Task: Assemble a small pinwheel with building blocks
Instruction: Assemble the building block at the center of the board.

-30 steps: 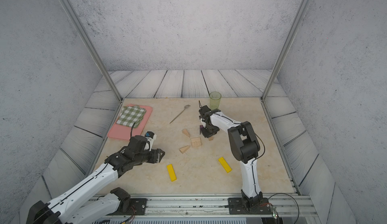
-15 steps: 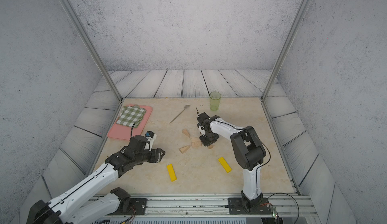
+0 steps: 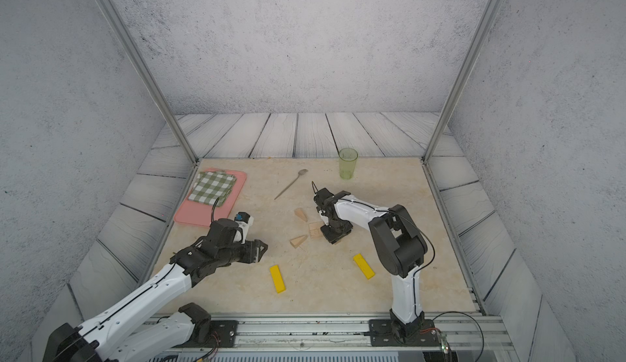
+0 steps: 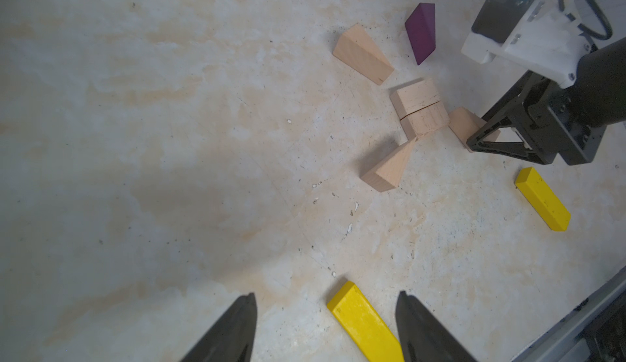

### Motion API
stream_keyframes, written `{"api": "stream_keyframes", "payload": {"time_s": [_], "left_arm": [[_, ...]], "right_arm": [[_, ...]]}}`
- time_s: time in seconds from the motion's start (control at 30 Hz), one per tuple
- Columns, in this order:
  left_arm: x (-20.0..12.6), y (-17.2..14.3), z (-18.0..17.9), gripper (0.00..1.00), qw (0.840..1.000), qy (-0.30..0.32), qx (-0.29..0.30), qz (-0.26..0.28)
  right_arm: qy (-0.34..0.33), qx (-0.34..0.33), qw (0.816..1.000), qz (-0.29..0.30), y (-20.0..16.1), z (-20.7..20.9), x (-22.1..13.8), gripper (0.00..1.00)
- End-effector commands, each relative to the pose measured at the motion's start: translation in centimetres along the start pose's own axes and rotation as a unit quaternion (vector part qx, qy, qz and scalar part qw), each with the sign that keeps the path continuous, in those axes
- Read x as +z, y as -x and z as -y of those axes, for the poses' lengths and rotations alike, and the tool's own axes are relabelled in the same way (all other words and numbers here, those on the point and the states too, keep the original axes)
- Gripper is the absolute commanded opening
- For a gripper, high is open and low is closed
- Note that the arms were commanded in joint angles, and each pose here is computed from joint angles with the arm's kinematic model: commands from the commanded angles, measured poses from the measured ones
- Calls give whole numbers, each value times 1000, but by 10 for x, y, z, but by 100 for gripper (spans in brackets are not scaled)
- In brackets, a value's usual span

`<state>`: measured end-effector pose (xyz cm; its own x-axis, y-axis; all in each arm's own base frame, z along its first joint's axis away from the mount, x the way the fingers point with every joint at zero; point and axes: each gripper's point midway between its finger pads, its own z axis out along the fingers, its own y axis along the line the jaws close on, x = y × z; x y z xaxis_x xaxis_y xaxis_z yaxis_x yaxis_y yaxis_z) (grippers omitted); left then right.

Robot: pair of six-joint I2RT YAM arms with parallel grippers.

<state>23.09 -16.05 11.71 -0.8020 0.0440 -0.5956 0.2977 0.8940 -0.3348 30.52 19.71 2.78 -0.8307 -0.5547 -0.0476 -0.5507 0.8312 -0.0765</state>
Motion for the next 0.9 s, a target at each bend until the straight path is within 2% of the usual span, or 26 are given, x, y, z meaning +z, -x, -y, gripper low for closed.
{"api": "stream_keyframes", "payload": {"time_s": [0.0,0.17,0.43,0.87], "left_arm": [[2,-4,-2,71,1000,0,-4,-3],[2,-4,-2,71,1000,0,-5,-4],[1,-4,-2,71,1000,0,-5,-3],[2,-5,-3,72,1000,3,-5,-4]], "right_arm": [[-20,20,999,17,0,10,-24,45],[-21,21,999,20,2,11,-27,45],[-24,23,999,14,-1,11,-23,38],[-32,18,999,13,-7,17,-27,39]]}}
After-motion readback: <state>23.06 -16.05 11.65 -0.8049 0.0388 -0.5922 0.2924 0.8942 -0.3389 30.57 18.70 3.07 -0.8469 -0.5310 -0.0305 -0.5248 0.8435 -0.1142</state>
